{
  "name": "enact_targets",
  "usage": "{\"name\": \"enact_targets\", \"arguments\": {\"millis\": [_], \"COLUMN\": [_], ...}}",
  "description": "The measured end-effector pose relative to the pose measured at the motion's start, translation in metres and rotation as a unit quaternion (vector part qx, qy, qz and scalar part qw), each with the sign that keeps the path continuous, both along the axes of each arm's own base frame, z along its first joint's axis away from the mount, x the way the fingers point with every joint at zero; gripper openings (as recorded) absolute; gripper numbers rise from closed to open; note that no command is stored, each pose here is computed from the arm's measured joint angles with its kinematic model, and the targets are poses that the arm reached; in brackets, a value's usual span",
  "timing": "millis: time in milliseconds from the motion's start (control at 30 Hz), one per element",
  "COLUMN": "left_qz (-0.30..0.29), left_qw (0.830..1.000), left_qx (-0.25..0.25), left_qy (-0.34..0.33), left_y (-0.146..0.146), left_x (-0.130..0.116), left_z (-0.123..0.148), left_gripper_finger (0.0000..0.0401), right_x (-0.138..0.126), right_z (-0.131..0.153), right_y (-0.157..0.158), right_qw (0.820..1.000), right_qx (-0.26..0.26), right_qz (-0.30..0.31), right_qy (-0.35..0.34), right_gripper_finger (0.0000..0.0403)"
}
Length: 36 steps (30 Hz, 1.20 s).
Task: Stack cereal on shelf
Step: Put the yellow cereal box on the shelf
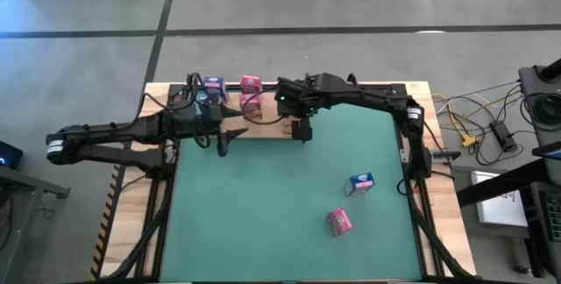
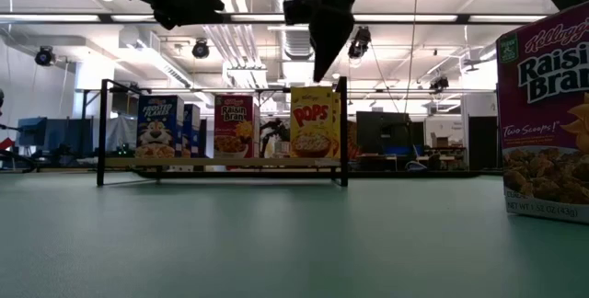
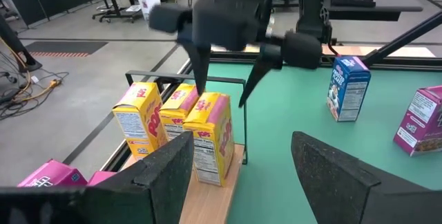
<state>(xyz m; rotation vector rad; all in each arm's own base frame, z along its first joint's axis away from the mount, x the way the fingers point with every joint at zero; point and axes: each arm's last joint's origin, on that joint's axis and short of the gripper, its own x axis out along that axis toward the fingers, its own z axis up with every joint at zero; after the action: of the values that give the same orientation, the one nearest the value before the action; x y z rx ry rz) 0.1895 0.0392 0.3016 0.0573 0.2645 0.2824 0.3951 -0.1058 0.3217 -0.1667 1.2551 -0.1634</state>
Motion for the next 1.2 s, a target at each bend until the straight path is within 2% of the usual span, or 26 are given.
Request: {"name": "enact_targets", "arguments": {"millis": [100,267,367,733,1000,1200], "left_qz": [0.001,0.000,-0.001,-0.005,-0.005,-0.001], "left_qw": [1.000,1.000,0.999,0.999,0.999,1.000], "left_qx": [-0.005,-0.018,-0.020,-0.032,-0.033,-0.025], "left_qy": [-0.002,-0.023,-0.031,-0.018,-0.010,0.000], "left_y": [0.000,0.000,0.001,0.006,0.011,0.014], "left_x": [0.000,0.010,0.016,0.055,0.084,0.097], "left_z": [0.000,-0.010,-0.017,-0.042,-0.069,-0.087], "left_gripper_finger": [0.0227,0.0227,0.0227,0.0227,0.0225,0.0183], "right_x": [-0.009,-0.026,-0.040,-0.109,-0.144,-0.162], "right_z": [0.015,0.037,0.039,0.003,-0.024,-0.034], "right_y": [0.003,0.014,0.021,0.038,0.047,0.051], "right_qw": [1.000,0.993,0.990,0.965,0.927,0.902], "right_qx": [0.002,0.063,0.055,0.010,-0.027,-0.048], "right_qz": [0.002,0.045,0.062,0.073,0.082,0.088], "right_qy": [-0.022,-0.086,-0.117,-0.253,-0.365,-0.421], "right_gripper_finger": [0.0249,0.0236,0.0226,0.0210,0.0210,0.0210]}}
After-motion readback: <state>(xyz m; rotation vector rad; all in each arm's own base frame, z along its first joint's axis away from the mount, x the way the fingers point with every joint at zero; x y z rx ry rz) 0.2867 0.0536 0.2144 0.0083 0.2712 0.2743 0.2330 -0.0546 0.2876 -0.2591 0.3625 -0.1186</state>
